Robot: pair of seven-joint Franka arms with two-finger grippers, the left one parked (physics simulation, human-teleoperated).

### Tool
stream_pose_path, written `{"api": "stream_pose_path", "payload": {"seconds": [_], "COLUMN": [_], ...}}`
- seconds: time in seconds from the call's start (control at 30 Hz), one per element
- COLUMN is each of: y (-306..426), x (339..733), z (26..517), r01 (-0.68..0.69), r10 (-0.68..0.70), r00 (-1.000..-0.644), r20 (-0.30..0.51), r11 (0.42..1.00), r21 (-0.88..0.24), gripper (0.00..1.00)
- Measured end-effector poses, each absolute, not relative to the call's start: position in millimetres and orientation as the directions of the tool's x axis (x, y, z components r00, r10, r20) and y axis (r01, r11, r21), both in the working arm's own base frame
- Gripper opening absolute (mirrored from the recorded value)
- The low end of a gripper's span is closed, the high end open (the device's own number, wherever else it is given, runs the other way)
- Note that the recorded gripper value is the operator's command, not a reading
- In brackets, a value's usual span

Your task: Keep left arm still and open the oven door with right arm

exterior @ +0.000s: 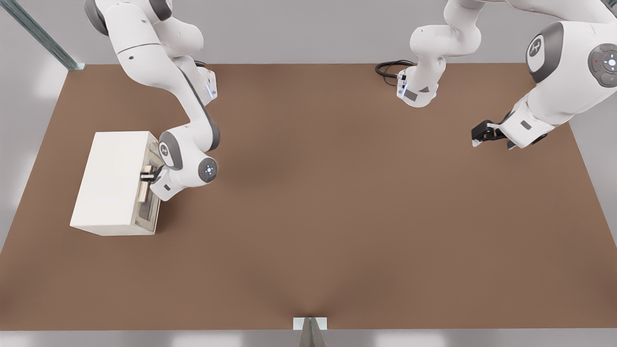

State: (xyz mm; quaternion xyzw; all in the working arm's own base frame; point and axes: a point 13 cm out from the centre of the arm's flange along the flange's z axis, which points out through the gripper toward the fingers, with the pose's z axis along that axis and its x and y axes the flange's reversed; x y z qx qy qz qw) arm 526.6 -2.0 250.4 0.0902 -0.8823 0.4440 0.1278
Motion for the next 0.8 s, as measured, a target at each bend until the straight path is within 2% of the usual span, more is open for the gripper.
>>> {"api": "stream_pose_path", "payload": {"seconds": [0.3,0.8], "y": [-19.5,-31.4], "x": [539.2,540.5], "z": [234.3,213.8], "r01": [-0.206,-0.162], "r10": [-0.032,-0.011], "r00": [-0.972,-0.981], "r20": [0.232,0.193], "r11": [0.588,0.588], "r21": [-0.782,-0.792], "gripper": [0.21,0.21]}}
